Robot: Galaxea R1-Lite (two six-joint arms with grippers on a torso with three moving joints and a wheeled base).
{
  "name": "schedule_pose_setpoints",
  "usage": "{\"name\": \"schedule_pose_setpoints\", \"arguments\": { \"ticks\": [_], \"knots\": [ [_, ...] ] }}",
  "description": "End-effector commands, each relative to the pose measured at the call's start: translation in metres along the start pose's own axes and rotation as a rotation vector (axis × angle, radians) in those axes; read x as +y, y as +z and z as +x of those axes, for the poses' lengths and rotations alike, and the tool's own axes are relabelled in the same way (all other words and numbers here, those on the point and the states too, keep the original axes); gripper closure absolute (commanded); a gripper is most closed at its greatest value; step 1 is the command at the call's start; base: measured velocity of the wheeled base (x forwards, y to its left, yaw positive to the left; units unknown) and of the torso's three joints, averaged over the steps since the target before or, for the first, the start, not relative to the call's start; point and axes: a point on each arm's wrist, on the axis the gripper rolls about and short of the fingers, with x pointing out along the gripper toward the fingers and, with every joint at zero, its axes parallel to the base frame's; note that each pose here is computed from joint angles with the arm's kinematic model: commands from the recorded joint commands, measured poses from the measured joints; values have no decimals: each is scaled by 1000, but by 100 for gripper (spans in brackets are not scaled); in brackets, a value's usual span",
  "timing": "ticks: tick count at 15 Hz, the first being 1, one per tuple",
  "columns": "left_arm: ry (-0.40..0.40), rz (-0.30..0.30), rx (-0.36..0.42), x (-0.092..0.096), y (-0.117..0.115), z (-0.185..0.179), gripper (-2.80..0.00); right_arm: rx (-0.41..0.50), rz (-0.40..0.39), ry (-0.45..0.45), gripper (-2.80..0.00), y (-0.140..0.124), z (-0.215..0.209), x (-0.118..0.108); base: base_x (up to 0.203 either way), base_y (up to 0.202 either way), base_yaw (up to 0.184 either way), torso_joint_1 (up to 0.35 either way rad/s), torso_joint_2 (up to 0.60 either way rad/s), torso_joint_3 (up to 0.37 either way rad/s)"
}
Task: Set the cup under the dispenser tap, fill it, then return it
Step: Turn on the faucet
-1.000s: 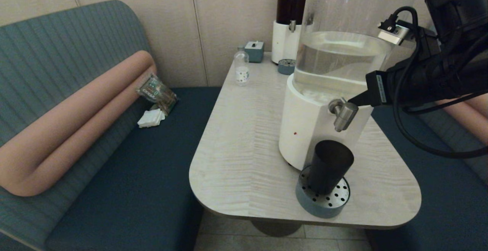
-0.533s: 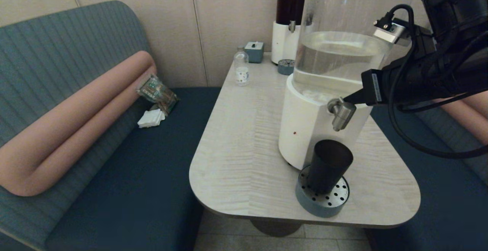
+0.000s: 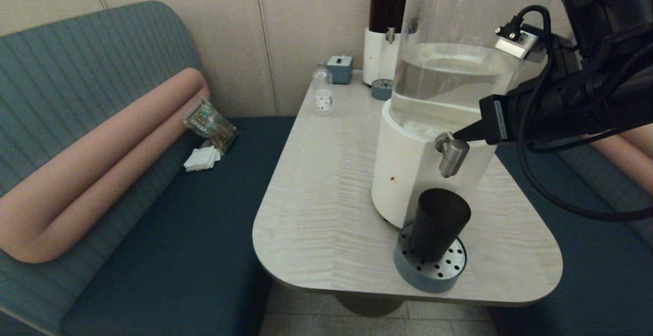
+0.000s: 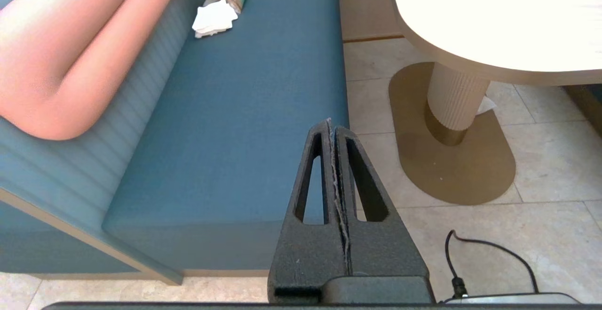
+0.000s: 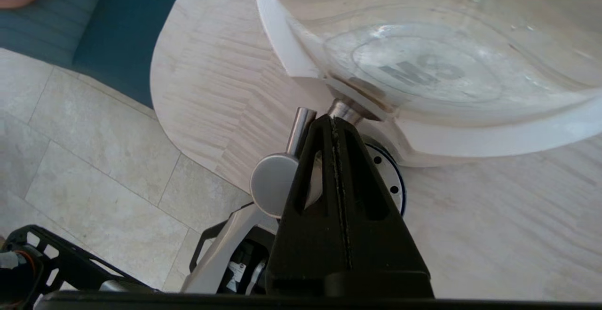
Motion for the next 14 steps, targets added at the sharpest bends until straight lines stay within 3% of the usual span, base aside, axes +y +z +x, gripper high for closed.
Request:
{"name": "schedule_pose_setpoints", "arguments": {
  "ticks": [1, 7, 14],
  "knots": [
    [0, 1, 2, 0, 0, 0, 0, 0, -1, 8, 0, -2, -1, 1, 0, 0, 0, 0, 0, 0],
    [0, 1, 2, 0, 0, 0, 0, -16, -13, 65, 0, -4, 2, 1, 0, 0, 0, 0, 0, 0],
    [0, 1, 2, 0, 0, 0, 0, -32, -57, 67, 0, -6, 5, 0, 0, 0, 0, 0, 0, 0]
  ]
}}
